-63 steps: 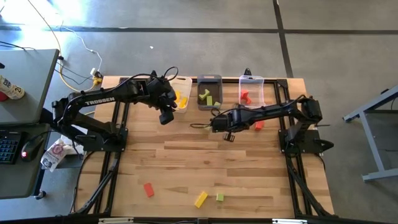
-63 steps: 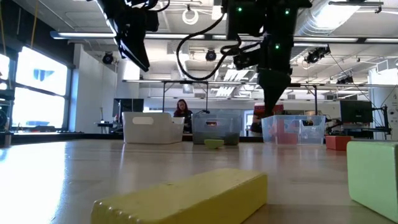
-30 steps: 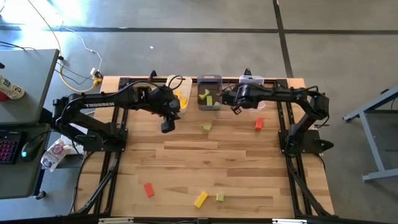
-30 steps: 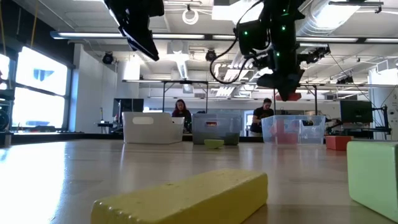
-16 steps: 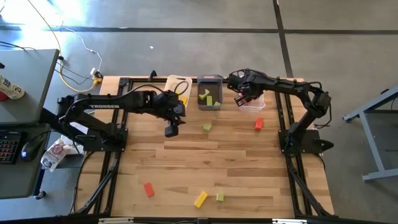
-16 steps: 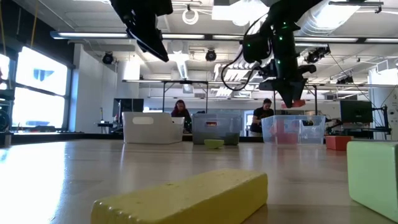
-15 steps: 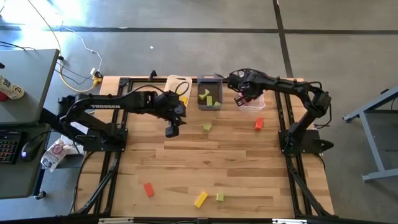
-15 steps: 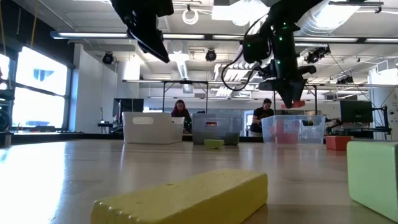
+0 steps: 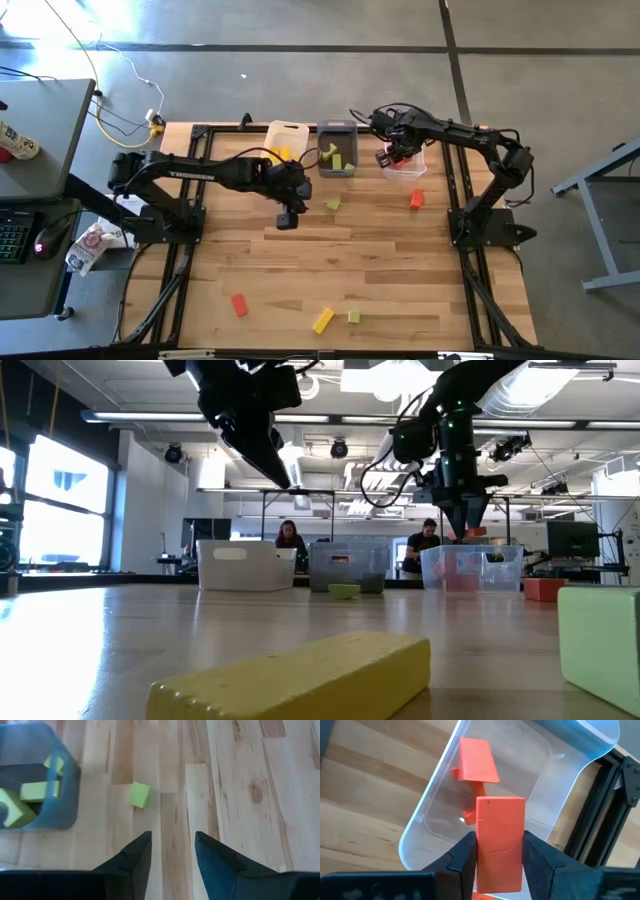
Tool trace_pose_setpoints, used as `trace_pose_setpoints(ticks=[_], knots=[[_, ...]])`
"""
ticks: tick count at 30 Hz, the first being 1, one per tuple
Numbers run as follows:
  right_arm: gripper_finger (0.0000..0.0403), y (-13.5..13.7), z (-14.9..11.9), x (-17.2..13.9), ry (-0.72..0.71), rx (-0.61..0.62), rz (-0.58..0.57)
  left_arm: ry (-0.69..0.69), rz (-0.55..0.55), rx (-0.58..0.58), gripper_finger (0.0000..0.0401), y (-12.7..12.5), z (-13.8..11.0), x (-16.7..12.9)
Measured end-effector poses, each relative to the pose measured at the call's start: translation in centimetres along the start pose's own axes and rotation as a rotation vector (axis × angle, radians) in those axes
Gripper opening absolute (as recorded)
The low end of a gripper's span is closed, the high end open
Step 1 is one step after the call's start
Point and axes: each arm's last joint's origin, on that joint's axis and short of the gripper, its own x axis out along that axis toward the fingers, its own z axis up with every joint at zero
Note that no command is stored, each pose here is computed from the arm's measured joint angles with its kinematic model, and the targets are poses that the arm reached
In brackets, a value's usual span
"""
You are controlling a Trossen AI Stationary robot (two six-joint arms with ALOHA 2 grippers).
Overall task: Sort & place blocks by color
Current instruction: Put the orange block into the transparent bin, then put the green block into the black bin
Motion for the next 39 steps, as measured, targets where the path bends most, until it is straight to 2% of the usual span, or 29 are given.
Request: trace_pose_setpoints(ticks=[8,12,21,28,39], knots=[[0.0179,0.0,0.0,0.0,-0.014,-0.006,-0.023,-0.003,-0.016,0.078,0.0136,-0.8,0.3,1.8],[0.0198,-0.1,0.1,0.0,-0.027,-0.003,-0.045,-0.009,-0.021,0.129,0.0136,-1.2,0.5,2.5],[0.0201,0.3,-0.2,-0.2,-0.039,-0.024,-0.053,0.016,-0.031,0.226,0.0136,-1.6,0.3,5.2],[0.0201,1.1,-1.3,-1.6,-0.091,-0.064,-0.082,-0.024,0.018,0.283,0.0136,-1.3,0.7,6.4],[0.0201,1.2,-4.1,-6.0,-0.23,-0.004,0.034,-0.05,0.047,0.343,0.0136,-1.0,1.0,6.4]])
